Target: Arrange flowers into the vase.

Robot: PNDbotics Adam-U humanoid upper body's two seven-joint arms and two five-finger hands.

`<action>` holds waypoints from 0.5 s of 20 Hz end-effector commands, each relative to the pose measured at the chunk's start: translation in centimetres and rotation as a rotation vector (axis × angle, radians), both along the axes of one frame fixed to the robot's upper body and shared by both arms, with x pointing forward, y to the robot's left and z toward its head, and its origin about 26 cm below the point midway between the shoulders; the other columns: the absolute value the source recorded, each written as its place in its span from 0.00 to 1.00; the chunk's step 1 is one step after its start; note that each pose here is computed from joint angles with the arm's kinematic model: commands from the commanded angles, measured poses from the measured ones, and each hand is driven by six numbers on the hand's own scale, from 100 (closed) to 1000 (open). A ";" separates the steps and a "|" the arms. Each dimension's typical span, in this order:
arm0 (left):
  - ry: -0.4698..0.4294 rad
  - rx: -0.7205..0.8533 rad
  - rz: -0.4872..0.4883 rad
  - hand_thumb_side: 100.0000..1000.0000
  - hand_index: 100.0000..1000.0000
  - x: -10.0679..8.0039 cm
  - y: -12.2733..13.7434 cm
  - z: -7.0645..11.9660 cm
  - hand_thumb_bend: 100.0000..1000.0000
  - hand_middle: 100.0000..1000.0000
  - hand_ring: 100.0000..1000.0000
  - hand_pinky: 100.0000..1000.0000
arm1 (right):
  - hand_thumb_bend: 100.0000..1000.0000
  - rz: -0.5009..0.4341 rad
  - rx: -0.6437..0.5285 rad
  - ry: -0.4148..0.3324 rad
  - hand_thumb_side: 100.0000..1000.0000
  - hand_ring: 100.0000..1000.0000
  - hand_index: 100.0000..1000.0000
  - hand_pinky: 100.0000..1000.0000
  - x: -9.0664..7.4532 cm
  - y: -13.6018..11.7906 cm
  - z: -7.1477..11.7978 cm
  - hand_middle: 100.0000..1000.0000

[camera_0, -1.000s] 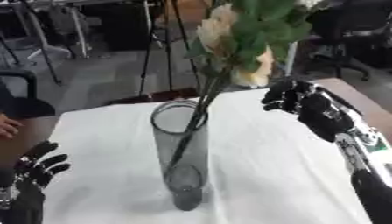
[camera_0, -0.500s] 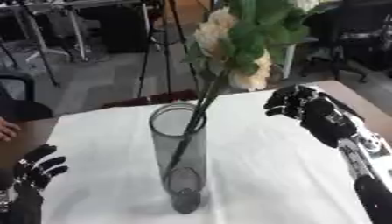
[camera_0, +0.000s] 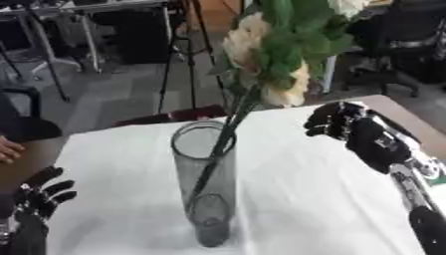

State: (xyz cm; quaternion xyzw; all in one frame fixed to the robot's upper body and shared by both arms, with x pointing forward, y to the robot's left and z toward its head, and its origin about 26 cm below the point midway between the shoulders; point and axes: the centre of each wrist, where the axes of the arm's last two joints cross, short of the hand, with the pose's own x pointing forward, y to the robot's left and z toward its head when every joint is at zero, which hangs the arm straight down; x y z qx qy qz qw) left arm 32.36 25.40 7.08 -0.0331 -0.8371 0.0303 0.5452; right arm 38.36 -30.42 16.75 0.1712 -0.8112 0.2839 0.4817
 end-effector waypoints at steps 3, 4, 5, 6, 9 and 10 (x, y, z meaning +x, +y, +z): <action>-0.038 0.023 0.004 0.86 0.79 0.0 0.6 1.2 0.98 0.73 0.66 0.67 | 0.81 0.000 -0.017 -0.048 0.57 0.73 0.73 0.75 -0.4 -0.4 1.4 0.64; -0.038 0.023 0.002 0.86 0.79 0.0 0.6 1.2 0.98 0.73 0.66 0.67 | 0.81 0.000 -0.018 -0.049 0.57 0.73 0.73 0.75 -0.4 -0.4 1.4 0.64; -0.038 0.024 0.002 0.86 0.79 0.0 0.6 1.2 0.98 0.73 0.66 0.67 | 0.81 0.000 -0.019 -0.051 0.57 0.73 0.73 0.75 -0.4 -0.4 1.4 0.64; -0.039 0.025 0.001 0.86 0.79 0.0 0.6 1.2 0.98 0.73 0.66 0.67 | 0.81 0.000 -0.019 -0.051 0.57 0.73 0.73 0.75 -0.5 -0.4 1.3 0.64; -0.042 0.024 0.001 0.86 0.79 0.0 0.6 1.3 0.98 0.73 0.66 0.67 | 0.81 0.003 -0.022 -0.054 0.57 0.73 0.73 0.75 -0.6 -0.4 1.3 0.64; -0.041 0.024 0.001 0.86 0.79 -0.1 0.6 1.2 0.98 0.73 0.66 0.67 | 0.81 0.004 -0.023 -0.055 0.56 0.73 0.73 0.75 -0.6 -0.3 1.3 0.64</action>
